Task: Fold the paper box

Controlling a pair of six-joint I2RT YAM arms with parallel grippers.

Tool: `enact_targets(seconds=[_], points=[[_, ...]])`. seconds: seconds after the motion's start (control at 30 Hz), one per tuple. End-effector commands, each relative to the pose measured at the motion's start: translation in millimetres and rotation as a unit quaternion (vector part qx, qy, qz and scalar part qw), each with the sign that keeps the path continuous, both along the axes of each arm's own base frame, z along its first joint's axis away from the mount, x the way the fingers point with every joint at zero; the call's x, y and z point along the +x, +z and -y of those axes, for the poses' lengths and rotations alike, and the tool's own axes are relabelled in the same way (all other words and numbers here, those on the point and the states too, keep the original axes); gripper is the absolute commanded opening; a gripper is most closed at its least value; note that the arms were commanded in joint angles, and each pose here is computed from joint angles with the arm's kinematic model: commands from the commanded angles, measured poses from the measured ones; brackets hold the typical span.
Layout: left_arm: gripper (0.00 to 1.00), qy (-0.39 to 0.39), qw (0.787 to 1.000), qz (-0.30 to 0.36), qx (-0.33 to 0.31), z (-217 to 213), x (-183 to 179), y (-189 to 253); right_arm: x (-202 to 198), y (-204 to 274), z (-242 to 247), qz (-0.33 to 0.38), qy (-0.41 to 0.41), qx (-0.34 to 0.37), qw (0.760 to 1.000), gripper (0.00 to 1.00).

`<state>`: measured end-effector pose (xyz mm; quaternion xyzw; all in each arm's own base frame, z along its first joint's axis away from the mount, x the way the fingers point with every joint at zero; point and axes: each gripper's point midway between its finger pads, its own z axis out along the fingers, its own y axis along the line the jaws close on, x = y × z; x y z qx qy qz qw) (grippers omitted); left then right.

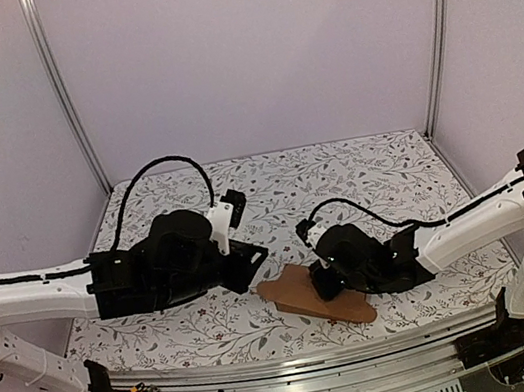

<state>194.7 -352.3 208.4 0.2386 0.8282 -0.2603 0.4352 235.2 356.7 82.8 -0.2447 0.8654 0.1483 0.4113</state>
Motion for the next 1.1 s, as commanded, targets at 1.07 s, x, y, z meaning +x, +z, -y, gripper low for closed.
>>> enact_targets(seconds=[1.07], points=[[0.18,-0.061,0.972,-0.219,0.054,18,18,-123,-18,-12,22,-0.027,0.02,-0.06,0.998,0.0]])
